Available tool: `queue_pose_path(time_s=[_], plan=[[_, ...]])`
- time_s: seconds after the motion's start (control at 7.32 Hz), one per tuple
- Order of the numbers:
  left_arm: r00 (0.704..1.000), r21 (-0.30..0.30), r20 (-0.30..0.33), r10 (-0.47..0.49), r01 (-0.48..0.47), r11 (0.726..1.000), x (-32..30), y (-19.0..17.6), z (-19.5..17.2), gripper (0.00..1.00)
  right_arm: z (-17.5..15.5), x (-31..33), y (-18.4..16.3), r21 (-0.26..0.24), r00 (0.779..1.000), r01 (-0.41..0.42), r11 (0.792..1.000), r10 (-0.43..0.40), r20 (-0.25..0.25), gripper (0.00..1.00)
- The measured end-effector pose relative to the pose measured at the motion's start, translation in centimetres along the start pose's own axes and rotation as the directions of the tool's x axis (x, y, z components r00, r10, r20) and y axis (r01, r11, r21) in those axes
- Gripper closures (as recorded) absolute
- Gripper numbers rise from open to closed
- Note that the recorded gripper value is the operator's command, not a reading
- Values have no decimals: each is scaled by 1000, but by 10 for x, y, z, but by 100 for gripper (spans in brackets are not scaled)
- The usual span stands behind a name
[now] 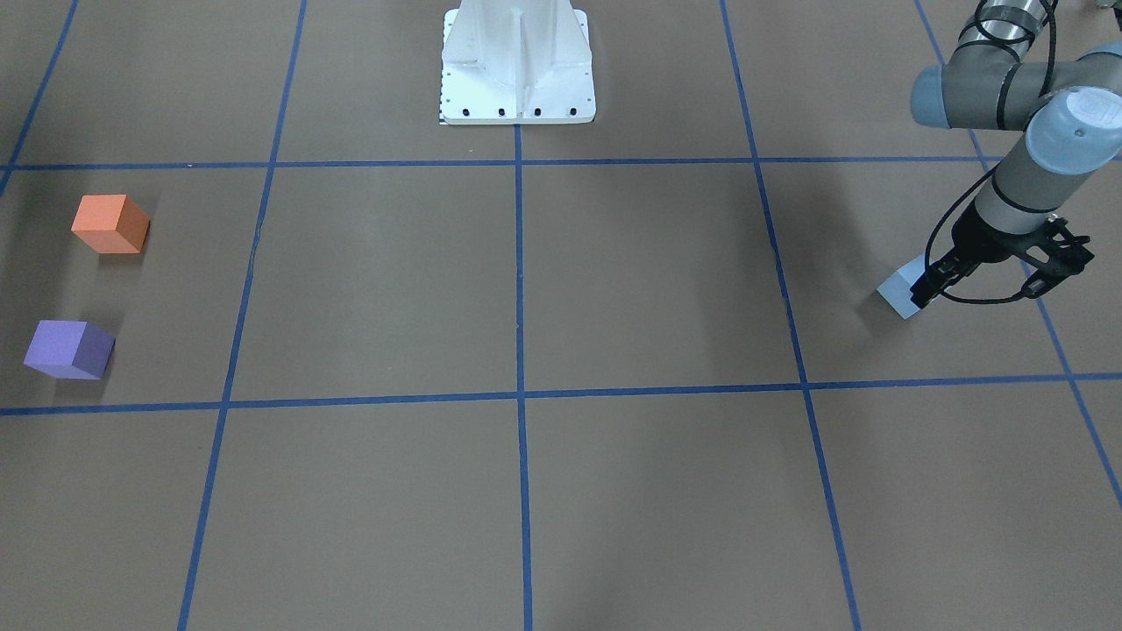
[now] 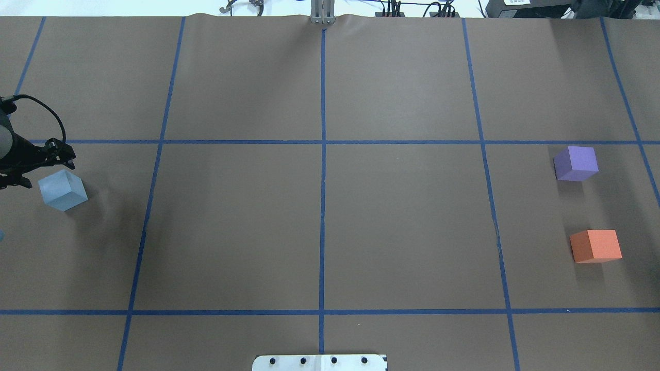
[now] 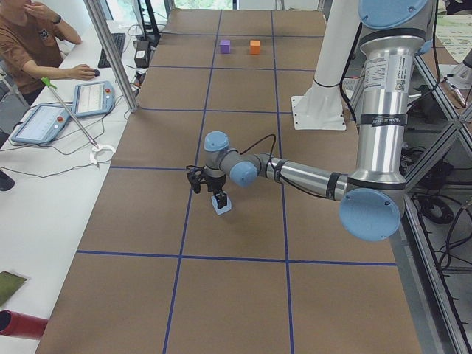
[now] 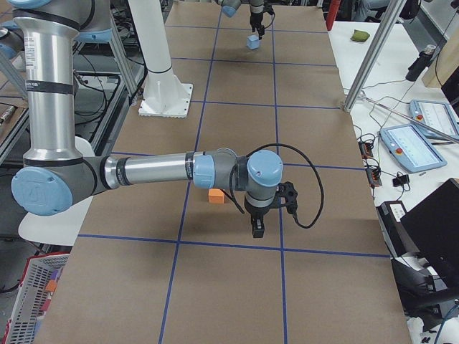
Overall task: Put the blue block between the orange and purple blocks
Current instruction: 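Lower the left gripper onto the light blue cube and grasp it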
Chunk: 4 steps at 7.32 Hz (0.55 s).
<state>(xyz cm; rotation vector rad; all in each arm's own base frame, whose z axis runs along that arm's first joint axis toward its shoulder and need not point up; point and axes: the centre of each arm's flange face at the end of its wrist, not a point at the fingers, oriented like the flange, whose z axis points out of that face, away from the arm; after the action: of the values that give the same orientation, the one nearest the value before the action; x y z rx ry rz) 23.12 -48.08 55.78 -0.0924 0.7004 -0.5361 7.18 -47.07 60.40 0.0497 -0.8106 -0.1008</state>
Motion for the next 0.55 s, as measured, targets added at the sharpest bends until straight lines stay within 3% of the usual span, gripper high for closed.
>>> queue_pose_path(time_s=[0.55], plan=[[1000,-12,3,6,-5,1000,-3,8,8,0,0,1,2,-2,1000,-1,1000,1,-4,0]])
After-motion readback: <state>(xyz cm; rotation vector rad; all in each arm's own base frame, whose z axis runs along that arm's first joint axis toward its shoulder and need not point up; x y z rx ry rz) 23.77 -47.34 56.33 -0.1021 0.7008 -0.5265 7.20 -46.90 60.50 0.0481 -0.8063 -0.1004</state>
